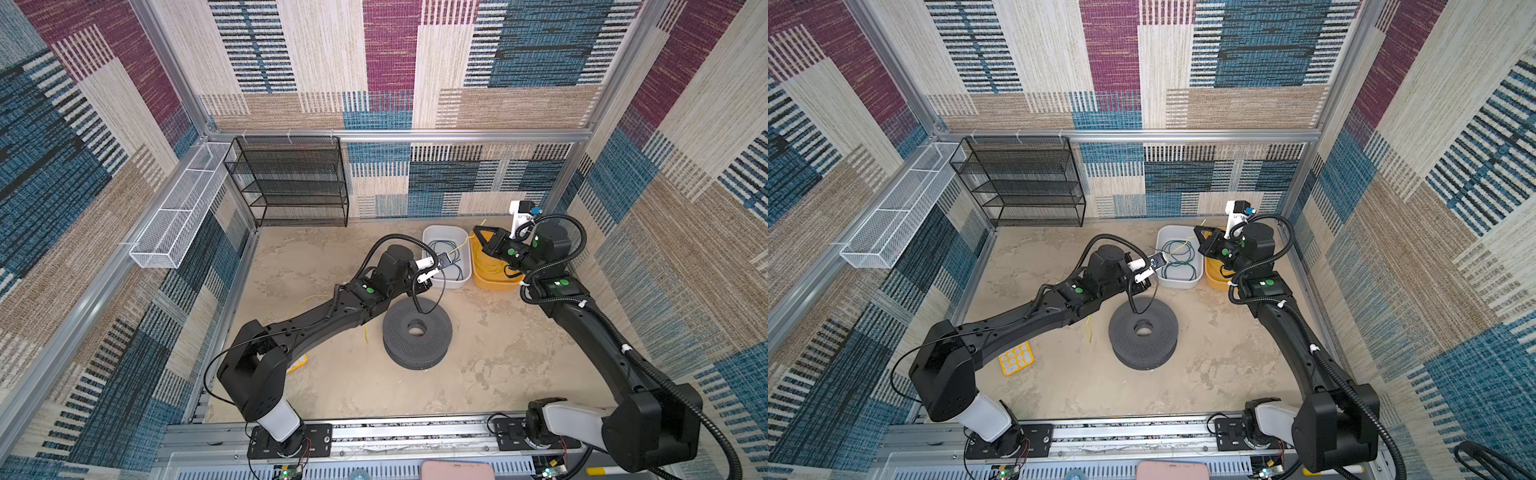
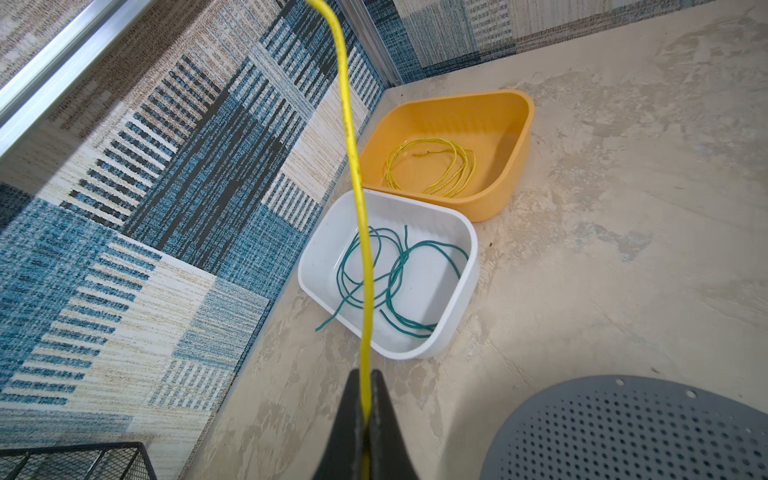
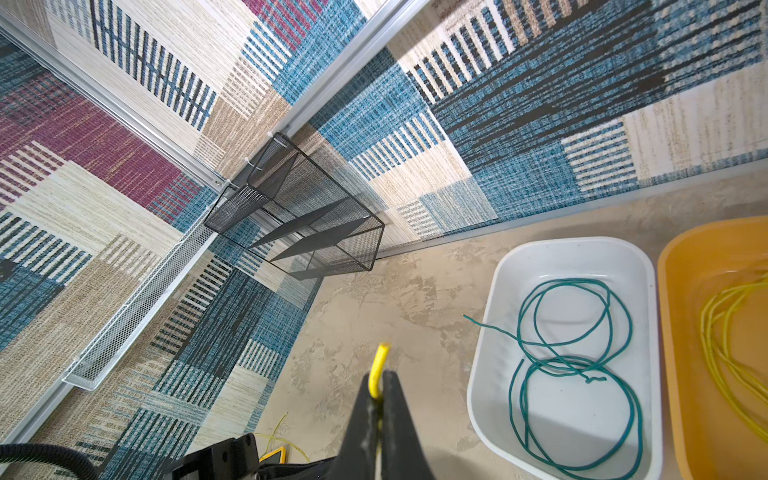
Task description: Wrap the cables
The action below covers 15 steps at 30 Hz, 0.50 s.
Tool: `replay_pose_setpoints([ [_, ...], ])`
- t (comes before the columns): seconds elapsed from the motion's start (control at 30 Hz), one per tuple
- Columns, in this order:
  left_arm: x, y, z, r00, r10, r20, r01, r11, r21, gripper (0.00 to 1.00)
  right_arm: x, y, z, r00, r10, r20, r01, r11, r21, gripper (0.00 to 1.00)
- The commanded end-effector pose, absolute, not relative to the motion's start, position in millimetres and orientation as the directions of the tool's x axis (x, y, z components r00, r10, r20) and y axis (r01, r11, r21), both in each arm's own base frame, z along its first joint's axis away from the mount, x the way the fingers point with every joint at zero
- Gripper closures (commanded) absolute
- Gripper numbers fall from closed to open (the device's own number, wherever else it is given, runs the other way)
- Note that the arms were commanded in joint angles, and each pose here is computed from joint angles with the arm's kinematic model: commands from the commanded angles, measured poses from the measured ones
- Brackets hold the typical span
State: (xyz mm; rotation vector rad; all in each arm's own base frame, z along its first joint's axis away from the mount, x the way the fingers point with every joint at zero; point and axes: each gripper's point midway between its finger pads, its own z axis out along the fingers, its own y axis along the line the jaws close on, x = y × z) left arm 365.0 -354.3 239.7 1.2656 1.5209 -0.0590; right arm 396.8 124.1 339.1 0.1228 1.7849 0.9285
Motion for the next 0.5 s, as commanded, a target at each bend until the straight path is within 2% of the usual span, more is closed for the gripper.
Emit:
replay_pose_setpoints([
  [0.0, 350.7, -318.6, 179.7, 0.027, 0.813, -0.582, 0.778, 0.348, 0.522, 1.0, 407.1, 78.9, 409.6, -0.088, 0.571, -0.816, -0.332, 0.756, 0.564, 1.0],
  [0.1, 351.7, -320.6, 183.3, 0.032, 0.808, -0.588, 0.777, 0.35, 0.523, 1.0, 409.6, 92.9, 416.5, -0.137, 0.54, -0.83, -0.392, 0.74, 0.546, 0.97],
  [0.17, 354.0, -326.4, 192.4, 0.038, 0.793, -0.608, 0.779, 0.357, 0.515, 1.0, 405.2, 107.4, 419.1, -0.178, 0.523, -0.834, -0.462, 0.704, 0.54, 0.68],
  [0.37, 357.0, -347.9, 221.3, 0.062, 0.75, -0.659, 0.808, 0.351, 0.474, 1.0, 376.1, 114.0, 423.6, -0.191, 0.497, -0.846, -0.513, 0.684, 0.518, 0.36],
  [0.47, 354.7, -356.6, 233.2, 0.067, 0.721, -0.689, 0.827, 0.347, 0.443, 1.0, 361.0, 113.3, 402.9, -0.228, 0.492, -0.84, -0.495, 0.684, 0.536, 0.3],
])
